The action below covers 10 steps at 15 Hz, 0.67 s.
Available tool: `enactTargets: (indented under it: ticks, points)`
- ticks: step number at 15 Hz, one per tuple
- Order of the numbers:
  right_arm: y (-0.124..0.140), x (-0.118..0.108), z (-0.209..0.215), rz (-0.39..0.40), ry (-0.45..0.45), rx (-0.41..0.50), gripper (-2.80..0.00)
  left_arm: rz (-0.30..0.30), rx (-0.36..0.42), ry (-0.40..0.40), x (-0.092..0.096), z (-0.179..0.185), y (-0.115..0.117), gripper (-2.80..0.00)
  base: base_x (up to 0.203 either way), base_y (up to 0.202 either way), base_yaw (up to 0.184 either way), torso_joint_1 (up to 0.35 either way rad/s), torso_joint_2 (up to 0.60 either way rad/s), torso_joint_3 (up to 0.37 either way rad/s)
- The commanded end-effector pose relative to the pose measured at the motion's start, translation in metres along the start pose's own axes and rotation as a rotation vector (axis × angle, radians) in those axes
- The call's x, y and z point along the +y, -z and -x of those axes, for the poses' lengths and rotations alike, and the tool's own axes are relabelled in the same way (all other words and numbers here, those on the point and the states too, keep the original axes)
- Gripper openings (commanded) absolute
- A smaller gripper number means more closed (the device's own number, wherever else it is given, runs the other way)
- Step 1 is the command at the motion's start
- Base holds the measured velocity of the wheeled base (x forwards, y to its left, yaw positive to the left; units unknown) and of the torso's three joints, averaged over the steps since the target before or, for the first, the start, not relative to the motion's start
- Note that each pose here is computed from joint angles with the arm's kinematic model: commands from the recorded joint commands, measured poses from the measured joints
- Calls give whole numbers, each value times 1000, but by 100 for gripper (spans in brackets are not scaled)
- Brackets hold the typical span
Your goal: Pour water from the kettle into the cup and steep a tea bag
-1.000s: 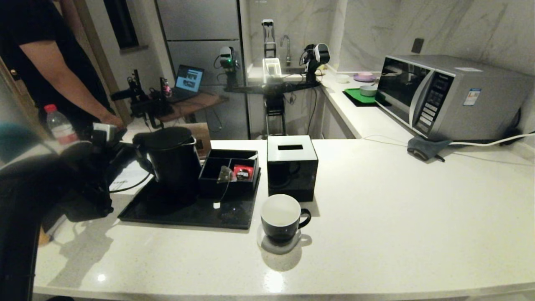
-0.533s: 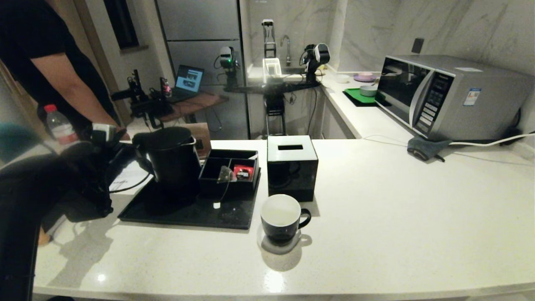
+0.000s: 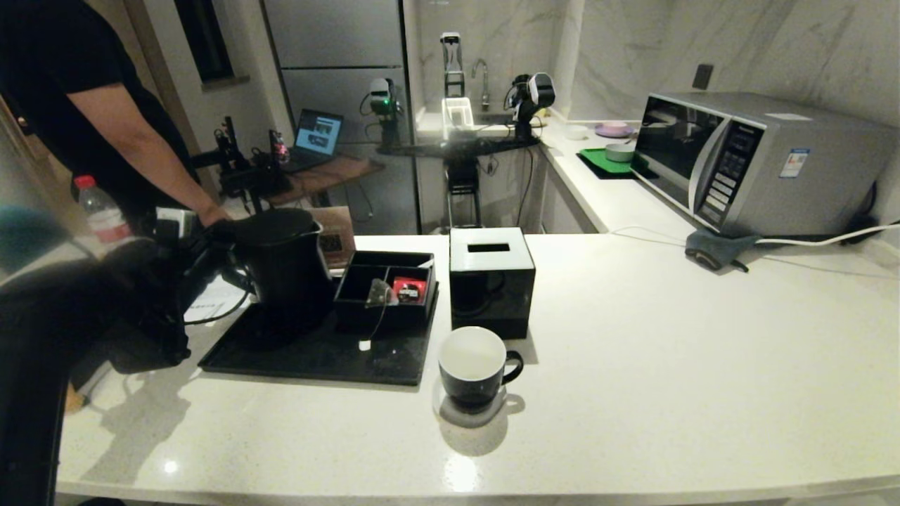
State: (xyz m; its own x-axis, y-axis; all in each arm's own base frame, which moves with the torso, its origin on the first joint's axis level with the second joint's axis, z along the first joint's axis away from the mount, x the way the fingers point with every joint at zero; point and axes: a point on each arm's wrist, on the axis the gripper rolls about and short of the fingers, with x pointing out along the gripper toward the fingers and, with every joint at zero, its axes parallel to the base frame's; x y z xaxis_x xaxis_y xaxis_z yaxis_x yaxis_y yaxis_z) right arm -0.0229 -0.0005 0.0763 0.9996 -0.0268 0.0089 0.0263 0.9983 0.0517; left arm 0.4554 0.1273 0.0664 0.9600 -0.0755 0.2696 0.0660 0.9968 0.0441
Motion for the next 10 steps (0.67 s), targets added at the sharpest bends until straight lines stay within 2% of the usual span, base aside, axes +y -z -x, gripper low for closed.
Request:
enactTargets:
  ticks: [1,10]
  points:
    - [0,0,0,-1,0,1,-280,-2,-8,4,-1,0,-1,-280,0,0,0,0,0,0]
    - [0,0,0,-1,0,0,-280,-2,-12,10,-4,0,-2,-280,0,0,0,0,0,0]
